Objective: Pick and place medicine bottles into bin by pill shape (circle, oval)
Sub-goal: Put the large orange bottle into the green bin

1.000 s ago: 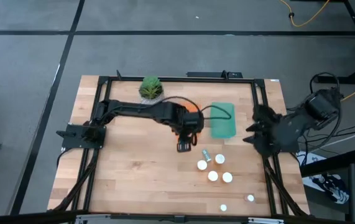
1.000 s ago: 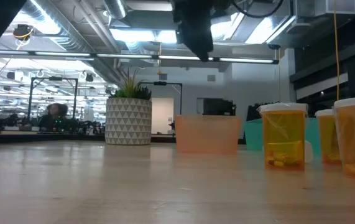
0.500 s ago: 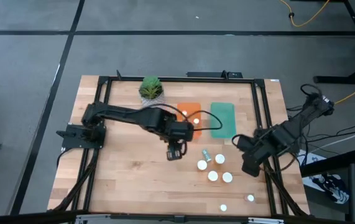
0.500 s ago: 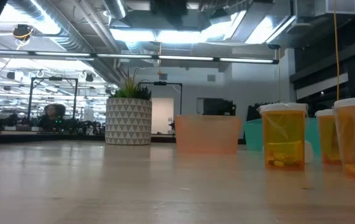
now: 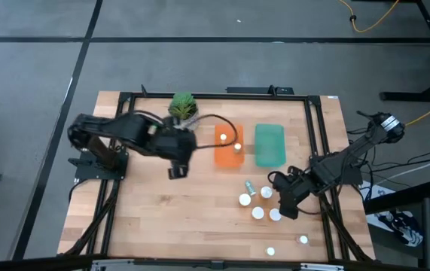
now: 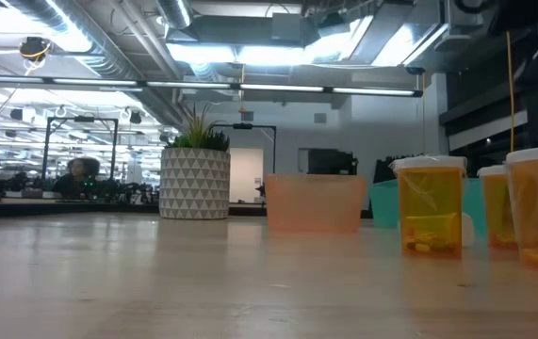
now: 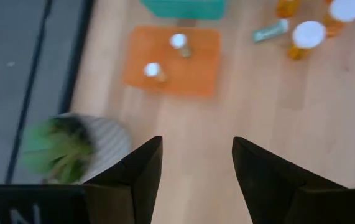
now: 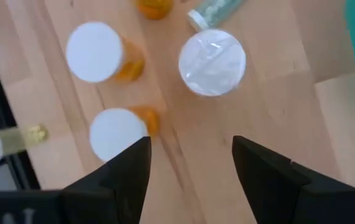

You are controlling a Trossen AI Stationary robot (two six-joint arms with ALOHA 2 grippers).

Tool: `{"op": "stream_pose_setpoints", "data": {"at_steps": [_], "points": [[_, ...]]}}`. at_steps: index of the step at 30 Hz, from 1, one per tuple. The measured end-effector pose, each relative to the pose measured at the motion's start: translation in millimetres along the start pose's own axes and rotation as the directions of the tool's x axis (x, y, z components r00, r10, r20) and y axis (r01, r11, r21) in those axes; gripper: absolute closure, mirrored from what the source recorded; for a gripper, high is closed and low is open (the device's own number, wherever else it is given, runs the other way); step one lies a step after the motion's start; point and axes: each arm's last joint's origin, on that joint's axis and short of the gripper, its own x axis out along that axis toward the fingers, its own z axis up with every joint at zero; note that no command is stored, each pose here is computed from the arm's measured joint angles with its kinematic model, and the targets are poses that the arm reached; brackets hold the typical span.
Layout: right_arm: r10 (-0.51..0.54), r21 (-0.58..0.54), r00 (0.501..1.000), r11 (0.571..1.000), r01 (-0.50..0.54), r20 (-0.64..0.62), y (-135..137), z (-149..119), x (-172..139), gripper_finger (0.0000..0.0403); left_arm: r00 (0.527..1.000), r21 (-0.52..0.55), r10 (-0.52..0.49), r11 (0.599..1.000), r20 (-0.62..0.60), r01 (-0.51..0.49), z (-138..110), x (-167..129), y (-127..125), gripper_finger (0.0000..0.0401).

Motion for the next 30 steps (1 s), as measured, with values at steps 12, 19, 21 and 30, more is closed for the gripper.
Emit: {"op": "stream_pose_setpoints", "data": {"at_steps": [12, 19, 21, 30], "points": [[-0.031, 0.268, 0.999, 0.963, 0.022, 0.030, -15, 15, 5, 0.0096, 0.988, -0.039, -0.022, 0.999, 0.153, 0.028, -29, -57, 40, 0.0214], [-0.043, 0.210, 0.998, 0.977, 0.031, 0.050, -15, 16, 6, 0.0084, 0.988, -0.028, -0.032, 0.999, 0.153, 0.037, -45, -62, 45, 0.0214], [-0.044, 0.113, 0.998, 0.993, 0.038, 0.044, -15, 16, 7, 0.0084, 0.990, -0.028, -0.028, 0.999, 0.136, 0.032, -49, -59, 45, 0.0214], [-0.083, -0.071, 0.996, 0.994, 0.081, -0.025, -11, 21, 29, 0.0084, 1.000, -0.025, 0.007, 1.000, 0.024, -0.006, -63, -31, 36, 0.0214]]}}
